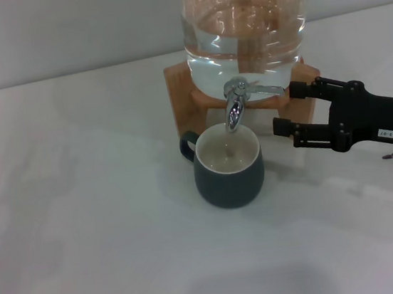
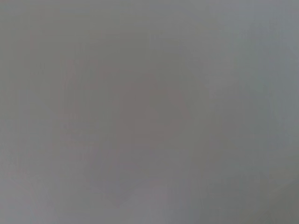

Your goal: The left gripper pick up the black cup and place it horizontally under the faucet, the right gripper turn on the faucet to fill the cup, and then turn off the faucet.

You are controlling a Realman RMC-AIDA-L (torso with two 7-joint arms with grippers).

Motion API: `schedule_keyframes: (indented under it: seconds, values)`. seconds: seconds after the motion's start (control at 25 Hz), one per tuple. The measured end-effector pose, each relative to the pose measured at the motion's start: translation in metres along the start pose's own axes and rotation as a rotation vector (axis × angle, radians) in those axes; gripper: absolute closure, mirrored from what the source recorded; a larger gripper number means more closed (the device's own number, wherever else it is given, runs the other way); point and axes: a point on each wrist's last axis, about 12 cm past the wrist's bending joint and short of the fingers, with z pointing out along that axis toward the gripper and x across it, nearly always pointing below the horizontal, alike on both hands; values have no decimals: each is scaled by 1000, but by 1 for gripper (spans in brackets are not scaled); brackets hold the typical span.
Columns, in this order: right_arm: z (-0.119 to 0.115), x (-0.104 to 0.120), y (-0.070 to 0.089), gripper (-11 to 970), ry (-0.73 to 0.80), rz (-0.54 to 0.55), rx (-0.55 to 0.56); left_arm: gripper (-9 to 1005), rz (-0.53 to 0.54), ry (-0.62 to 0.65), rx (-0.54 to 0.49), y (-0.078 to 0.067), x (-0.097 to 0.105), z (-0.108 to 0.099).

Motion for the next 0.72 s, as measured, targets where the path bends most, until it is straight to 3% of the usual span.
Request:
schedule_keyframes:
  seconds: [0.72]
  values:
    - [11, -2, 6, 104, 0, 3, -37, 423, 2, 8, -2, 0, 1, 1]
